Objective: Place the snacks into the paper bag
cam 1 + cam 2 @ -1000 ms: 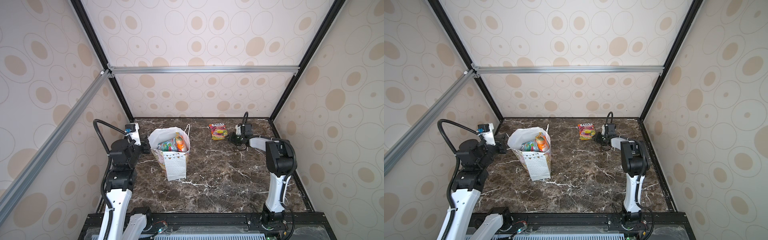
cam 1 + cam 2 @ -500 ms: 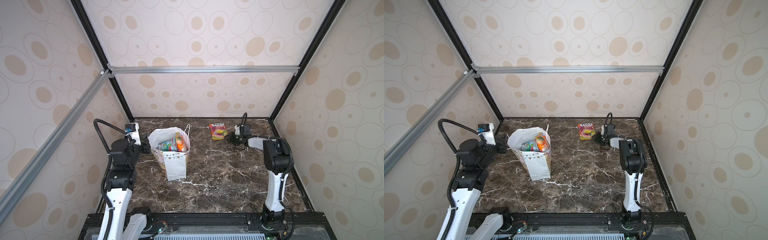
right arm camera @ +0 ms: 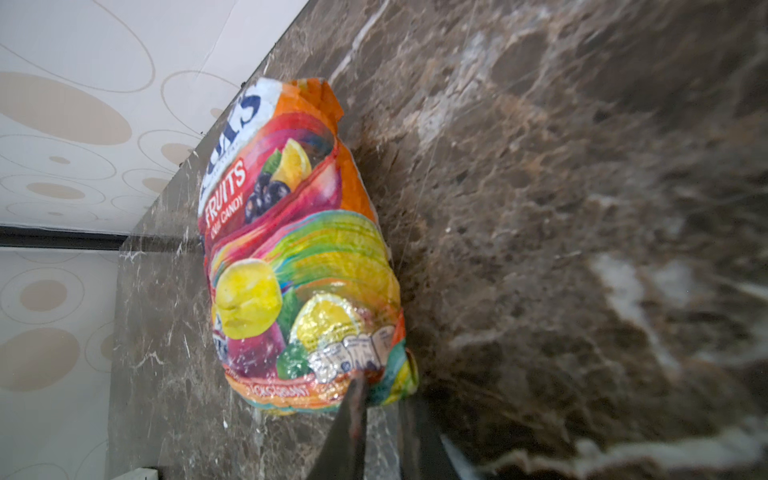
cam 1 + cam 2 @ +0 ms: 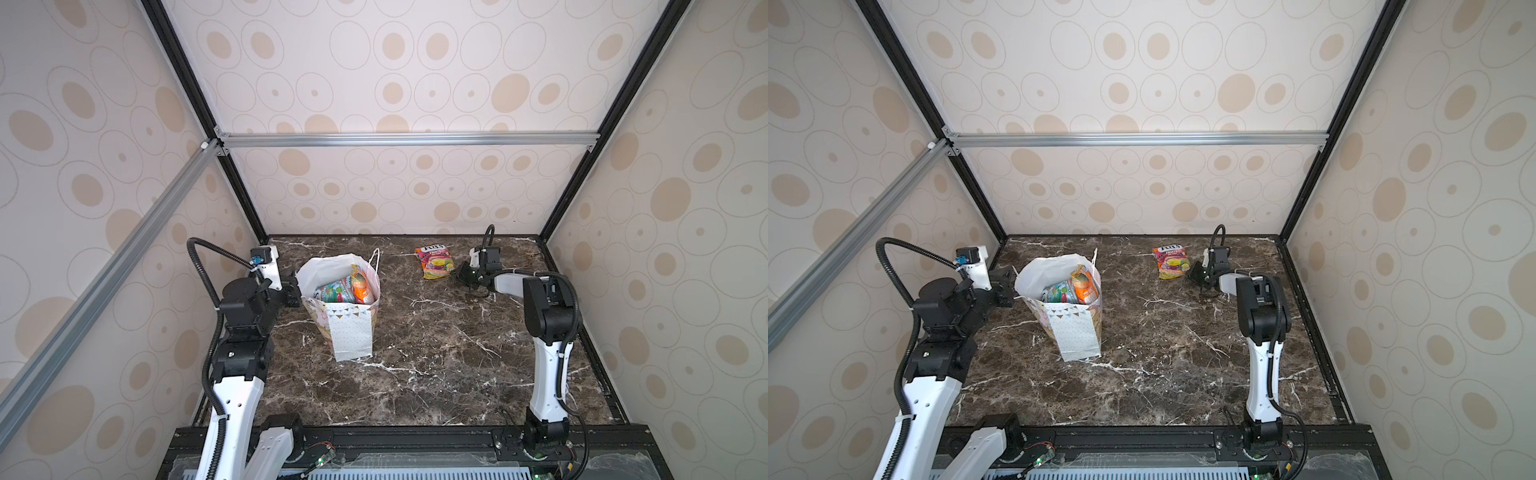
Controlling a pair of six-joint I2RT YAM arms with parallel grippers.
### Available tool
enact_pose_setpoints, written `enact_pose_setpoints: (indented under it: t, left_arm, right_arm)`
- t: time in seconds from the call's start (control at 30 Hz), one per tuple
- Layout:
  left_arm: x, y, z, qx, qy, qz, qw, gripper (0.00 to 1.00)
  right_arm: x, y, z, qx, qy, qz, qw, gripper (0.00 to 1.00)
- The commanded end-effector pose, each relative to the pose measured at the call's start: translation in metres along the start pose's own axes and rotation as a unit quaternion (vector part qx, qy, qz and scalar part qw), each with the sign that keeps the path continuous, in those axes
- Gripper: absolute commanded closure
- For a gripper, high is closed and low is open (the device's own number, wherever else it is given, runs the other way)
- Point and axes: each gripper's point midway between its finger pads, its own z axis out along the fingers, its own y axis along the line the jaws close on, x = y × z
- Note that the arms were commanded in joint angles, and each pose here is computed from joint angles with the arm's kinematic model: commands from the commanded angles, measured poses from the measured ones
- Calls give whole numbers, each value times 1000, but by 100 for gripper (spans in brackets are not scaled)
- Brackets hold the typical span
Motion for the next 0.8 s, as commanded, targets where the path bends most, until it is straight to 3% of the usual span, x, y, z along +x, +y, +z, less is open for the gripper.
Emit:
enact_pose_setpoints:
  t: [0.0, 0.03, 0.37, 0.77]
  left_arm:
    - [-12, 0, -2, -1, -17, 12, 1000, 100]
    - [-12, 0, -2, -1, -16, 12, 1000, 100]
    - [-15, -1, -5, 0, -22, 13, 1000, 100]
    - [-16, -3, -7, 3, -25, 13, 1000, 100]
  right_arm:
    - [-3, -2, 1, 1, -2, -2, 1000, 95]
    - [-5, -2, -1, 1, -4, -3, 1000, 100]
    - [-13, 21, -32, -12, -25, -25, 999, 100]
    - [-13, 57, -95, -11, -52, -83, 995, 100]
